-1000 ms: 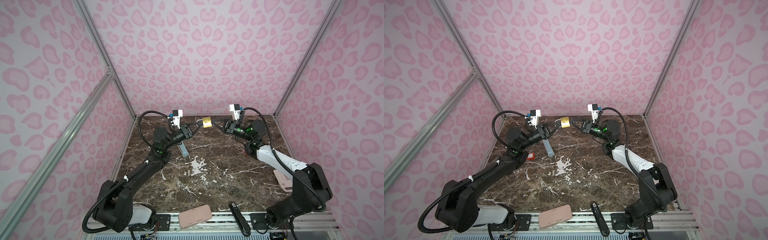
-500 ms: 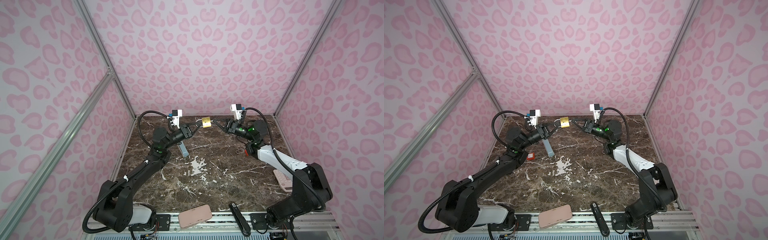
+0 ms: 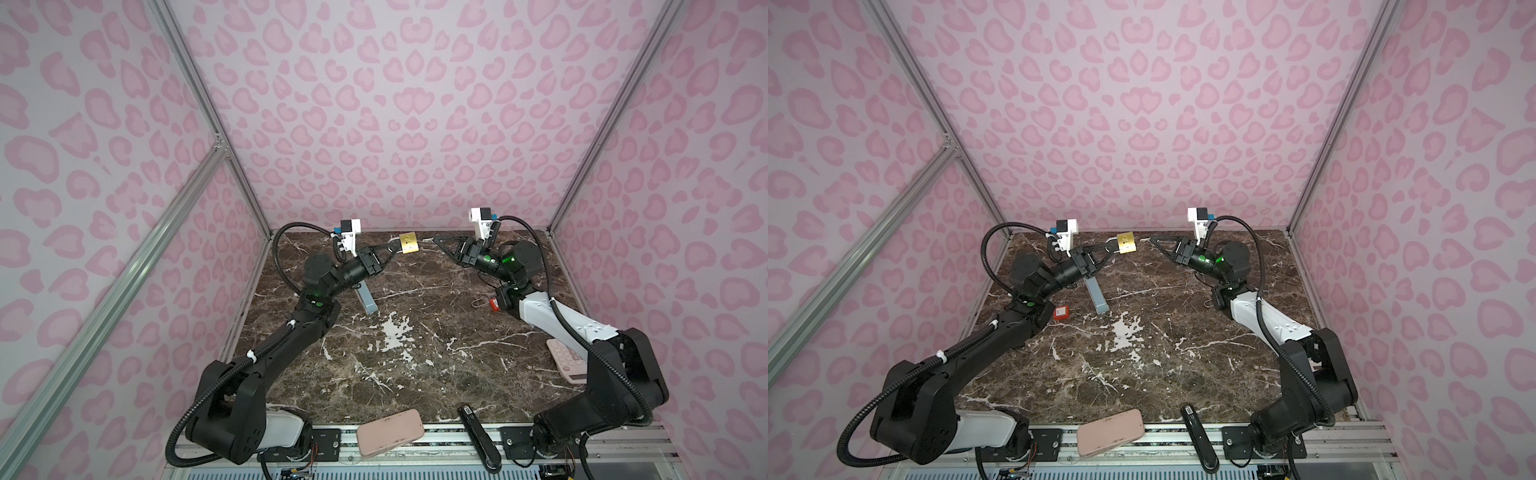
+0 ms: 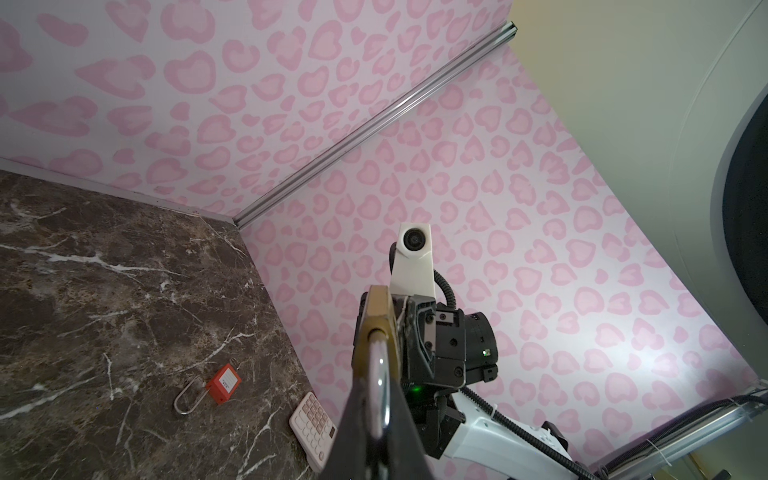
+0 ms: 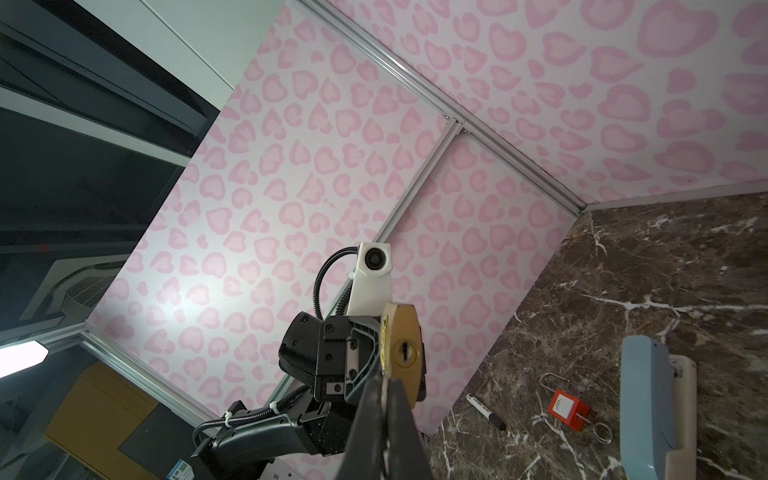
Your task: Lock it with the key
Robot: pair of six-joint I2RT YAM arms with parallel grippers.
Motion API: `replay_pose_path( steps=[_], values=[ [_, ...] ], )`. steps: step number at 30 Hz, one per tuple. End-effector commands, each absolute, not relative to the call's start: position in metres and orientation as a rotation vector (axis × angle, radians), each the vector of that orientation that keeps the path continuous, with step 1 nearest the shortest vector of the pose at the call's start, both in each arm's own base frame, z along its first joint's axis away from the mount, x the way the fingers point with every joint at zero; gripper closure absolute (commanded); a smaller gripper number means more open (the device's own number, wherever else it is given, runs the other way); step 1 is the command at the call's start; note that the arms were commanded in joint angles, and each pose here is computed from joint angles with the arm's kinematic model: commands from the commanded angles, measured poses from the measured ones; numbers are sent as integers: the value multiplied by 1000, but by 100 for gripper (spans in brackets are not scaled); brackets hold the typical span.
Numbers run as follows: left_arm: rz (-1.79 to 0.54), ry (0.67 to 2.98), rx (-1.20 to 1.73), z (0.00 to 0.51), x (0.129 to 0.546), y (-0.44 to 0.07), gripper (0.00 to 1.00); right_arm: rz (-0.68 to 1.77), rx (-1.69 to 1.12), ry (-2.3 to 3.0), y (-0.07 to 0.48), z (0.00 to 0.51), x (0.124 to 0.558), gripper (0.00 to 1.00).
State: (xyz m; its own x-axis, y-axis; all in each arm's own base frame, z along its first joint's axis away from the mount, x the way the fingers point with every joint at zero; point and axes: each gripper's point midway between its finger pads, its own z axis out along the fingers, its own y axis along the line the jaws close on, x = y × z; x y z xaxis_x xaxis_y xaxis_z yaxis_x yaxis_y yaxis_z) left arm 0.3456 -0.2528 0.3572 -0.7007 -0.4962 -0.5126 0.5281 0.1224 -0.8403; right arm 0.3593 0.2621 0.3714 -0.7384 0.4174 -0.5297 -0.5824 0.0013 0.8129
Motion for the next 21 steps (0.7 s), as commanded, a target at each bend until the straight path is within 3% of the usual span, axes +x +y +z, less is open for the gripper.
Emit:
replay_pose_path(
  steps=[1, 7, 14, 21],
  values=[
    [-1640, 1633, 31, 355, 347, -250, 96, 1797, -180, 1560, 254, 373, 358, 100],
    [-1482, 1952, -7, 278, 359, -256, 97, 1747, -158, 1605, 244, 363, 359, 100],
    [-1138, 2380, 150, 176, 340, -259, 97, 1693, -118, 1693, 238, 337, 364, 100],
    [-903, 2563, 390, 127, 325, -250, 97, 1667, -102, 1734, 237, 325, 368, 100]
  ],
)
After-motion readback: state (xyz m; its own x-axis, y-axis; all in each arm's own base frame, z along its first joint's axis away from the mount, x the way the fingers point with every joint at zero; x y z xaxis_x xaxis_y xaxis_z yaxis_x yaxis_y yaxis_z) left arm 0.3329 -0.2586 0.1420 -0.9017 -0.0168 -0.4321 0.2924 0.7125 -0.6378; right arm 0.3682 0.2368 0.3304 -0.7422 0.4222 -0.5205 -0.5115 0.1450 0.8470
